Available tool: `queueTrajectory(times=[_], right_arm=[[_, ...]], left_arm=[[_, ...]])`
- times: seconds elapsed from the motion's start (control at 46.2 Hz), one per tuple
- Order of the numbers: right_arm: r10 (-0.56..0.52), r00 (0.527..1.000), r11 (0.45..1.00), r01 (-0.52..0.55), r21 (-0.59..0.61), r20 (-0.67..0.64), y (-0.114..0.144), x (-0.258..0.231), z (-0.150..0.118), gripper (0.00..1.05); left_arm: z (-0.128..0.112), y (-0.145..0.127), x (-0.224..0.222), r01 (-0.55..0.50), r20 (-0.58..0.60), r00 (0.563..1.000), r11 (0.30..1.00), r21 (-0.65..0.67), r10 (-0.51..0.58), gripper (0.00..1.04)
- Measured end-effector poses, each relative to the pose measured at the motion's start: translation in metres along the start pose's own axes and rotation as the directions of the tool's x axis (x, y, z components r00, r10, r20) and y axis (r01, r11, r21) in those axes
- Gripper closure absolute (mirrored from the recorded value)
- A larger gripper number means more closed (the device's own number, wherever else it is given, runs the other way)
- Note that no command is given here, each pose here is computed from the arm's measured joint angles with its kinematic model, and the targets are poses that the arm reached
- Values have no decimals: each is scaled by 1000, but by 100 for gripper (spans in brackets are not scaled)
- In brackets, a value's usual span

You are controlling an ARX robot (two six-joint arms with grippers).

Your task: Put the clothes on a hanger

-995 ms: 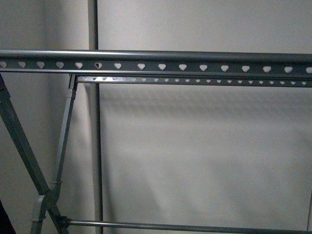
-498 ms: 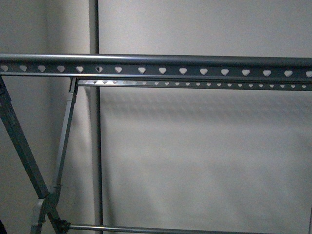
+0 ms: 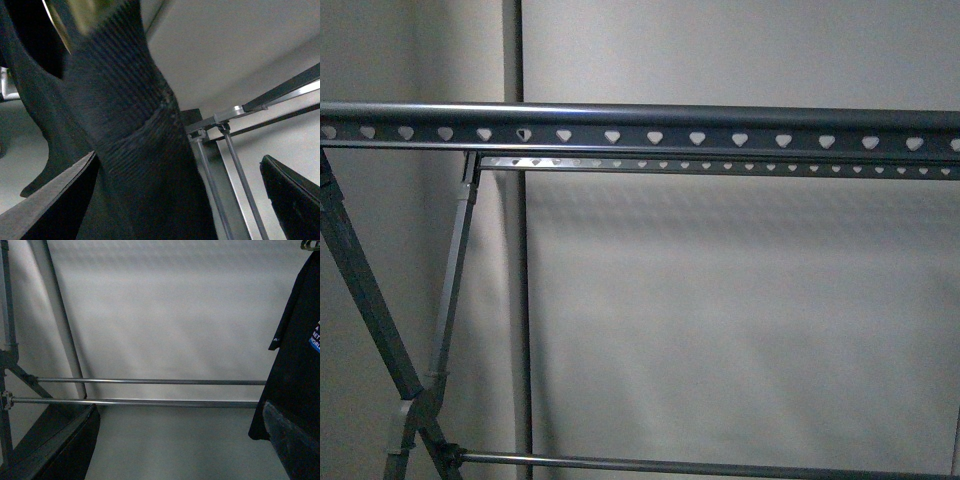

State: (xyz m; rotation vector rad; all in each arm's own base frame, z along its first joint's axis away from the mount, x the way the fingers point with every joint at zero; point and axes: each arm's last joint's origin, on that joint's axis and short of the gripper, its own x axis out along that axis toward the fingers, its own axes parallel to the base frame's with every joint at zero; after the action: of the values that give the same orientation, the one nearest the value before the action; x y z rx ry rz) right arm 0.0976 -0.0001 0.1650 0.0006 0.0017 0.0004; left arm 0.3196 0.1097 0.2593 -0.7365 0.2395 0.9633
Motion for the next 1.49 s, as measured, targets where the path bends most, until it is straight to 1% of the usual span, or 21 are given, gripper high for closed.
queueTrajectory(times=[0.13,0.216,0.389,0.606,0.757,0.844,0.887,0.93,0.974,1.038,1.082,1.103,1.125,1.147,1.19,1.233,1.298,1.341,1.363,1.385,1.493], right_arm=[[0,1000,1000,0,0,0,0,0,0,7],[0,1000,1000,0,0,0,0,0,0,7],[0,1000,1000,0,0,0,0,0,0,7],[0,1000,1000,0,0,0,0,0,0,7],[0,1000,1000,0,0,0,0,0,0,7],[0,1000,1000,0,0,0,0,0,0,7],[0,1000,1000,0,0,0,0,0,0,7],[0,1000,1000,0,0,0,0,0,0,7],[0,1000,1000,0,0,0,0,0,0,7],[0,1000,1000,0,0,0,0,0,0,7],[0,1000,1000,0,0,0,0,0,0,7],[0,1000,1000,0,0,0,0,0,0,7],[0,1000,1000,0,0,0,0,0,0,7],[0,1000,1000,0,0,0,0,0,0,7],[0,1000,1000,0,0,0,0,0,0,7],[0,1000,1000,0,0,0,0,0,0,7],[0,1000,1000,0,0,0,0,0,0,7],[0,1000,1000,0,0,0,0,0,0,7],[0,1000,1000,0,0,0,0,0,0,7],[0,1000,1000,0,0,0,0,0,0,7],[0,1000,1000,0,0,0,0,0,0,7]], left_arm=[[0,-6,15,-34,10,999,999,8,33,8],[2,-7,17,-28,4,1000,999,19,28,28],[-6,-3,12,27,-70,997,997,75,-22,58],[-27,12,-8,158,-178,975,978,136,-133,85],[-41,30,-30,311,-317,919,926,216,-235,92],[-47,35,-46,445,-407,858,849,284,-313,93],[-50,36,-57,527,-463,811,791,310,-358,93],[-50,36,-63,562,-485,788,764,317,-379,93],[-51,35,-71,616,-512,755,711,338,-410,93],[-53,31,-89,742,-591,650,565,359,-477,93],[-56,29,-100,809,-639,578,456,370,-508,93],[-59,29,-106,852,-683,519,368,372,-513,93],[-61,29,-110,875,-709,483,309,373,-513,93],[-62,29,-111,885,-721,466,279,374,-513,93],[-67,29,-118,917,-772,388,128,378,-504,93],[-69,27,-121,924,-805,338,10,381,-488,93],[-70,24,-121,911,-818,313,-92,403,-483,93],[-68,17,-119,865,-830,283,-245,438,-481,93],[-68,14,-117,850,-833,273,-285,443,-482,93],[-66,8,-114,799,-832,273,-368,475,-483,93],[-61,-12,-99,652,-830,286,-537,535,-479,93]])
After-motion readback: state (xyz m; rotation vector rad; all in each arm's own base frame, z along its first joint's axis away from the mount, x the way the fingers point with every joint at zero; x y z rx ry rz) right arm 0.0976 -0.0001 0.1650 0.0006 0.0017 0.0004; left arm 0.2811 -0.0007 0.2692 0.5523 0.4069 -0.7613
